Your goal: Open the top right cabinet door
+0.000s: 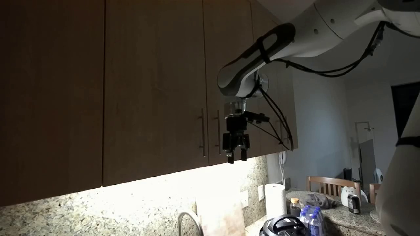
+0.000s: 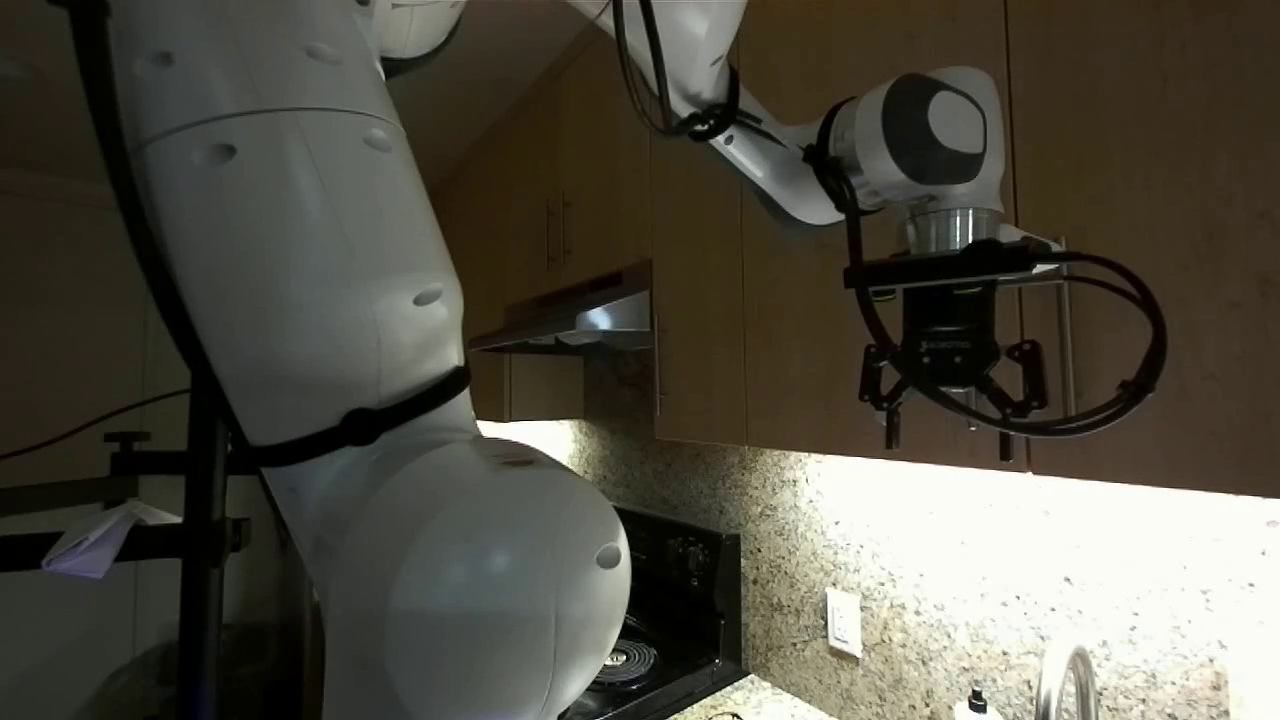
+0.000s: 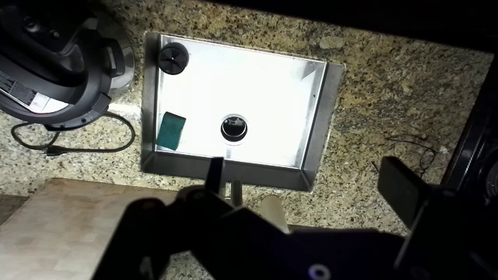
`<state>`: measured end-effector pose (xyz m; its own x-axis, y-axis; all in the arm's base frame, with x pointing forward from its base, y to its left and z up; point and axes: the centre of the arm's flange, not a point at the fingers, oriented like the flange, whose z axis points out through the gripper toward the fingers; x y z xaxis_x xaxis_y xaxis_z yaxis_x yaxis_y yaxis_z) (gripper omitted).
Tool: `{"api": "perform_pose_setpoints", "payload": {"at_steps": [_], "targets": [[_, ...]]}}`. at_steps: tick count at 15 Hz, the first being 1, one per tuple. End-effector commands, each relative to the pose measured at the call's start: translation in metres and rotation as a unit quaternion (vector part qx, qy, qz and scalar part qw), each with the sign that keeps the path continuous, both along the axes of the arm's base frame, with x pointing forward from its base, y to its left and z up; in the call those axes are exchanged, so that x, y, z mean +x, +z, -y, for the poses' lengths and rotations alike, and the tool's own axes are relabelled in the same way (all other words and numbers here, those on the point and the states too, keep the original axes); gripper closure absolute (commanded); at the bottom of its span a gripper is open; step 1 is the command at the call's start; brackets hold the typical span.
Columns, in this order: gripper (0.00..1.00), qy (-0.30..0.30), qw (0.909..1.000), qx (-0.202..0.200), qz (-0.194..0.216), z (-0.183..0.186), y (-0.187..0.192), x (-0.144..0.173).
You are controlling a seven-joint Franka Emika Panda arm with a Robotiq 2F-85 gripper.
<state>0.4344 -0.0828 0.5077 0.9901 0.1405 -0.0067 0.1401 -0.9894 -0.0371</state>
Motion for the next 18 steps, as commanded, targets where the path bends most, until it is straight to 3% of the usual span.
{"api": "perform_pose_setpoints", "payload": {"at_steps": [1, 6, 12, 15, 18], "targets": [[0.0, -0.006, 0.9999, 0.008, 0.003, -0.008, -0.006, 0.002], [0.0, -0.043, 0.9982, 0.0, 0.042, -0.02, 0.008, 0.006], [0.0, -0.128, 0.985, -0.019, 0.114, -0.007, 0.045, -0.01], [0.0, -0.156, 0.9755, -0.026, 0.153, 0.002, 0.069, -0.021], [0.0, -0.199, 0.9568, -0.04, 0.208, 0.008, 0.097, -0.031]]}}
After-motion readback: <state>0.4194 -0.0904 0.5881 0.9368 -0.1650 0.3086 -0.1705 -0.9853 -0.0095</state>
